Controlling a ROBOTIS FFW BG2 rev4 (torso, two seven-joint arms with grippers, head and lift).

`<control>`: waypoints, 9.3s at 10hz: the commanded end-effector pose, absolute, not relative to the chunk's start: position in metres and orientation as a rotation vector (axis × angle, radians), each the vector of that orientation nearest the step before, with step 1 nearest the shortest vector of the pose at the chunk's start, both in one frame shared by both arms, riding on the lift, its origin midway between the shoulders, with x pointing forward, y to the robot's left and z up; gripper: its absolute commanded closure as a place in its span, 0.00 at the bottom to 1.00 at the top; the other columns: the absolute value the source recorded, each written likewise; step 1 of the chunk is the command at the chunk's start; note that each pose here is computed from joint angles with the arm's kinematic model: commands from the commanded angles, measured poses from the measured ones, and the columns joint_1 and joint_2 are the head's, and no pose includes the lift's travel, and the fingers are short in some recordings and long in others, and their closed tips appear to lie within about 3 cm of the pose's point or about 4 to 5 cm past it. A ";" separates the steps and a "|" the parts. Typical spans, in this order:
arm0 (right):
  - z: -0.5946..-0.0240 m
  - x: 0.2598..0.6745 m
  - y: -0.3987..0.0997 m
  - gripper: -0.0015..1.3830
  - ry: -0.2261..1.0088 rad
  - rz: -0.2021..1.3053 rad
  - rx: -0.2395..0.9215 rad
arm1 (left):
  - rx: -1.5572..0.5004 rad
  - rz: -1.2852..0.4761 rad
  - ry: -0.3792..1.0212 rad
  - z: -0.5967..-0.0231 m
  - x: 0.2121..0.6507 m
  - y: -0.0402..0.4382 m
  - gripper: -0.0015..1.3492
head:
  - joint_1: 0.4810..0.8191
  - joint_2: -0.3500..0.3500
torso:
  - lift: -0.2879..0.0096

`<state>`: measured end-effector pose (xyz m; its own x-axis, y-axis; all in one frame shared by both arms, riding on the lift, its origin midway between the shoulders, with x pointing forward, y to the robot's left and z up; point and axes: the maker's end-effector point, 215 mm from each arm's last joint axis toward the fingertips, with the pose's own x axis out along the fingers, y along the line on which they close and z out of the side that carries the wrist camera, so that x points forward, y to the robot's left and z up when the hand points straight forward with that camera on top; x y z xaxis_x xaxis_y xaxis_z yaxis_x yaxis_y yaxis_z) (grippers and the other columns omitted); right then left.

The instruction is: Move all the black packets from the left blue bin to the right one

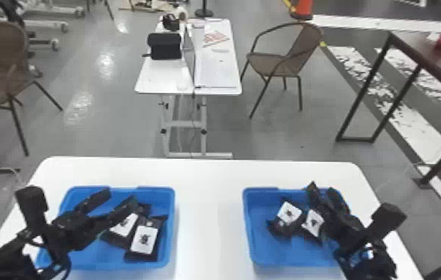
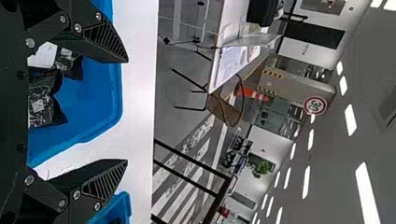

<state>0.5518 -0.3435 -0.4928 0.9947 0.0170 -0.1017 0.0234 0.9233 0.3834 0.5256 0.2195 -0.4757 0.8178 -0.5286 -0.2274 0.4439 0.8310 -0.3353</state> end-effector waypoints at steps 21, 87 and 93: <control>-0.411 0.494 -0.299 0.16 -0.119 0.018 0.357 | -0.020 -0.526 0.613 -0.571 0.555 0.250 0.90 | 0.63 0.44 | 0.97; -0.411 0.522 -0.271 0.14 -0.080 0.121 0.393 | -0.695 -0.756 -0.072 -0.380 0.550 0.144 0.90 | 0.63 0.30 | 0.97; -0.371 0.546 -0.193 0.14 -0.102 0.413 0.390 | -0.866 -0.942 -0.079 -0.357 0.573 0.063 0.90 | 0.63 0.31 | 0.97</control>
<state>0.5436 -0.1972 -0.3763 0.9176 0.3592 0.1704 -0.3971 0.8483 0.3502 0.5704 0.0679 -0.3513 0.6066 -0.6698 0.4283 0.7439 0.2880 -0.6031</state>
